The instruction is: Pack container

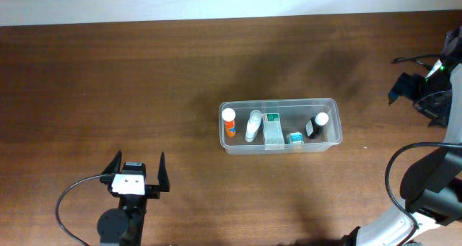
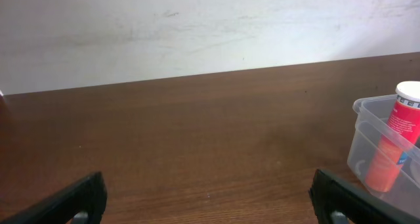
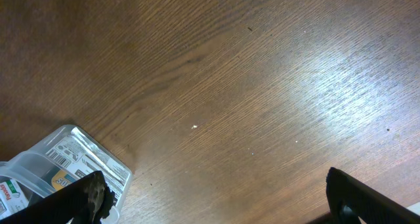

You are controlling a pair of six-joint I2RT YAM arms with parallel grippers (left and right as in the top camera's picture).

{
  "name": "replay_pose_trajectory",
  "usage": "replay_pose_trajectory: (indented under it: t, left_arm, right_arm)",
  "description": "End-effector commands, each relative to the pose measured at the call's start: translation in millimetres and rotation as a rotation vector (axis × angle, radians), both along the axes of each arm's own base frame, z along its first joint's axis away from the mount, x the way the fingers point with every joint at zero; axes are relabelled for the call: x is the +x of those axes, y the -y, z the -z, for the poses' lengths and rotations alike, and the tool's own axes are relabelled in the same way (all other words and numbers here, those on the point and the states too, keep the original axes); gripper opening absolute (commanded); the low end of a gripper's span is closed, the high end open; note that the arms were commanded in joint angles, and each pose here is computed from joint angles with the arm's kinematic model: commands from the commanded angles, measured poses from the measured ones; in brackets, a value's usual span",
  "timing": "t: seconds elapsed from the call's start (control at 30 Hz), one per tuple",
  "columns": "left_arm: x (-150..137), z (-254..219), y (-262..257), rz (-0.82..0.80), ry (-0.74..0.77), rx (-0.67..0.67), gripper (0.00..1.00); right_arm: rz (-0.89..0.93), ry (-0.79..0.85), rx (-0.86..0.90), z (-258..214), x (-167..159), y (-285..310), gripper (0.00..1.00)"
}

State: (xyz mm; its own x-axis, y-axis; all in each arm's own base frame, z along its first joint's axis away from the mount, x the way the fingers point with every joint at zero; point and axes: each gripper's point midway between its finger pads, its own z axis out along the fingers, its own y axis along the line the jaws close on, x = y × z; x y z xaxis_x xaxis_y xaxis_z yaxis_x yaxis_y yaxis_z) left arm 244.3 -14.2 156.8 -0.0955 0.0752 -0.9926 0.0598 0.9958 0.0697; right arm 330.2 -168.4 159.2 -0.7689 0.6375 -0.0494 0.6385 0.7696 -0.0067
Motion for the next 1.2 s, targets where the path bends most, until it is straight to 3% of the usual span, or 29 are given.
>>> replay_pose_trajectory:
  t: [0.0, 0.63, 0.9, 1.0, 1.17]
  left_arm:
    - [0, 0, -2, -0.009, 0.007, 0.015, 0.99]
    - [0, 0, -2, -0.009, 0.007, 0.015, 0.99]
    - [0, 0, -2, -0.009, 0.007, 0.015, 0.99]
    - [0, 0, -2, -0.009, 0.007, 0.015, 0.99]
    - [0, 0, -2, -0.009, 0.007, 0.015, 0.99]
  right_arm:
    - [0.003, 0.002, -0.002, -1, 0, 1, 0.98]
    - [0.002, 0.039, -0.021, -15, -2, 0, 0.98]
    - [-0.037, 0.356, -0.176, -122, -21, -23, 0.98]
    - [-0.116, 0.544, -0.24, -162, -17, -51, 0.98]
    - [-0.241, 0.779, -0.302, -191, -25, -96, 0.98]
